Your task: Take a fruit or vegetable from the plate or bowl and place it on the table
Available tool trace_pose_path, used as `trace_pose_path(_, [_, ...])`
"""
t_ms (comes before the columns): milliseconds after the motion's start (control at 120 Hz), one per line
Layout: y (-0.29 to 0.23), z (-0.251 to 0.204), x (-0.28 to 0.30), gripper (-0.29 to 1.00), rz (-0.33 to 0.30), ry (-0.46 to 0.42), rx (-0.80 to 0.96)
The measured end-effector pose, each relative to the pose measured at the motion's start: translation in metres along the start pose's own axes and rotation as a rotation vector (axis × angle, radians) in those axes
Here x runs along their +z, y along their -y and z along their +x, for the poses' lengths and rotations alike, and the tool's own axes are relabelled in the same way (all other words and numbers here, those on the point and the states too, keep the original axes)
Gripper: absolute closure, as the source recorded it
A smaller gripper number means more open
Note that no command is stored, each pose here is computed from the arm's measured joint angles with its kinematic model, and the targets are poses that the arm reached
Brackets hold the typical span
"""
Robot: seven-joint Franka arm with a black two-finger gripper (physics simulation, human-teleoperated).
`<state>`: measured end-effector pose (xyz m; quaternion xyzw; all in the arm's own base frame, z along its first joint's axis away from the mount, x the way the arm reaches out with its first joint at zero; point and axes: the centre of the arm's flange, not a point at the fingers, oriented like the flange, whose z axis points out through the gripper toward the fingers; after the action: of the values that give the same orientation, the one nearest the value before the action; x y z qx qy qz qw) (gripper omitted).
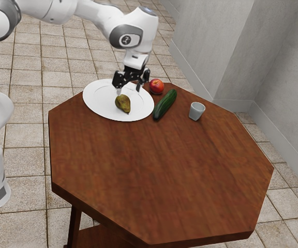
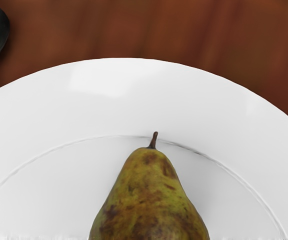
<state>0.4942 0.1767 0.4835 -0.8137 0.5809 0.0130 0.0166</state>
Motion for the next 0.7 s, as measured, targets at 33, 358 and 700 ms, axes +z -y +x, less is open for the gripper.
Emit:
trace_pose_path(33, [0.002,-0.003,0.003,0.02,0.006,0.003,-0.010])
trace_pose_path(358, [0.014,-0.003,0.054,0.02,-0.038,0.055,-0.053])
trace_pose_path(700, [0.035,-0.002,0.067,0.02,0.045,0.069,-0.085])
